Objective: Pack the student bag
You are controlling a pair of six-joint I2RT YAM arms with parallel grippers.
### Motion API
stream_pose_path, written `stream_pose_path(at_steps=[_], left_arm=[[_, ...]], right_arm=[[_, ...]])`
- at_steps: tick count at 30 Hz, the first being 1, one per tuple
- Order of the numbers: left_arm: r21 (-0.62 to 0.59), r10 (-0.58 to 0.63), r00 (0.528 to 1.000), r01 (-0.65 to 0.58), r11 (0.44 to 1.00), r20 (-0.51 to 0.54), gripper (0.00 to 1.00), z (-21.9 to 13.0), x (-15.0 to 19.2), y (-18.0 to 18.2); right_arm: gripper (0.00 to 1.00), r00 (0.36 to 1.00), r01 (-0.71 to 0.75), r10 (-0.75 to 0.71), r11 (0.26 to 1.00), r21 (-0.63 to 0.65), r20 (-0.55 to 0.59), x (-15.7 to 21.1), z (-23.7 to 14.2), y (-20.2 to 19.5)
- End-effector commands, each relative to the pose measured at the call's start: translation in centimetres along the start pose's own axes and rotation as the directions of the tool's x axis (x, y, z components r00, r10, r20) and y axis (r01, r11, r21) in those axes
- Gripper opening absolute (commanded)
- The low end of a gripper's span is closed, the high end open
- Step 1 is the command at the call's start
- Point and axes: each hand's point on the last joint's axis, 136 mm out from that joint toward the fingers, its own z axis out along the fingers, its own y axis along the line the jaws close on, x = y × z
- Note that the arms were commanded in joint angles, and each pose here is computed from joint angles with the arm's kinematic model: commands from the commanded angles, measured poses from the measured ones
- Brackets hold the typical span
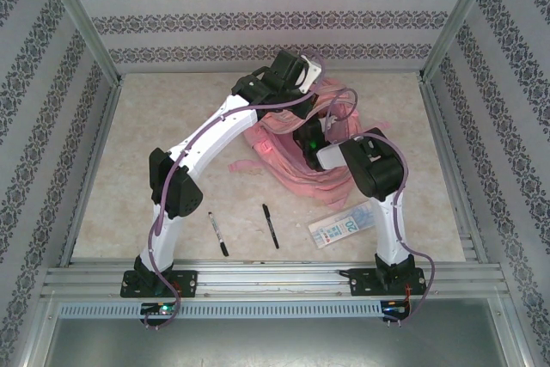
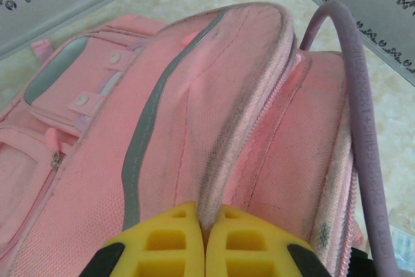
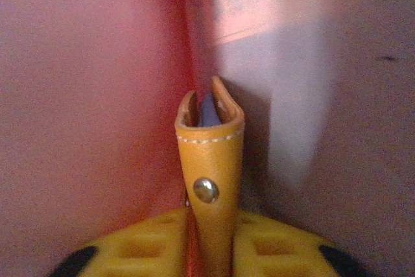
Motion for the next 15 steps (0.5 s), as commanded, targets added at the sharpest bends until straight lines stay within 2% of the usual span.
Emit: stream_pose_path(at_steps=[1, 8, 12, 15], left_arm=[[0.007, 0.059, 0.981, -0.061, 0.998, 0.185, 0.0, -2.4, -5.3, -1.1], [-0.074, 0.064, 0.992, -0.056, 0.996, 0.111, 0.0, 0.4, -3.2, 2.2], [-0.098, 0.049, 0.995, -0.04, 0.994, 0.089, 0.0, 1.6, -2.4, 3.6], [-0.089, 0.027, 0.996, -0.019, 0.996, 0.09, 0.0, 1.9, -2.3, 3.8]], right_arm=[[0.37, 0.999, -0.039, 0.041, 0.996, 0.081, -0.025, -0.2, -1.0, -1.1], [0.54, 0.981, -0.055, 0.098, 0.968, 0.246, -0.168, -0.8, -4.7, -1.9], [0.55, 0.967, -0.062, 0.134, 0.948, 0.311, -0.215, -0.6, -6.9, -2.3], [0.49, 0.969, -0.003, 0.084, 0.945, 0.328, -0.231, -1.0, -7.8, -2.3]])
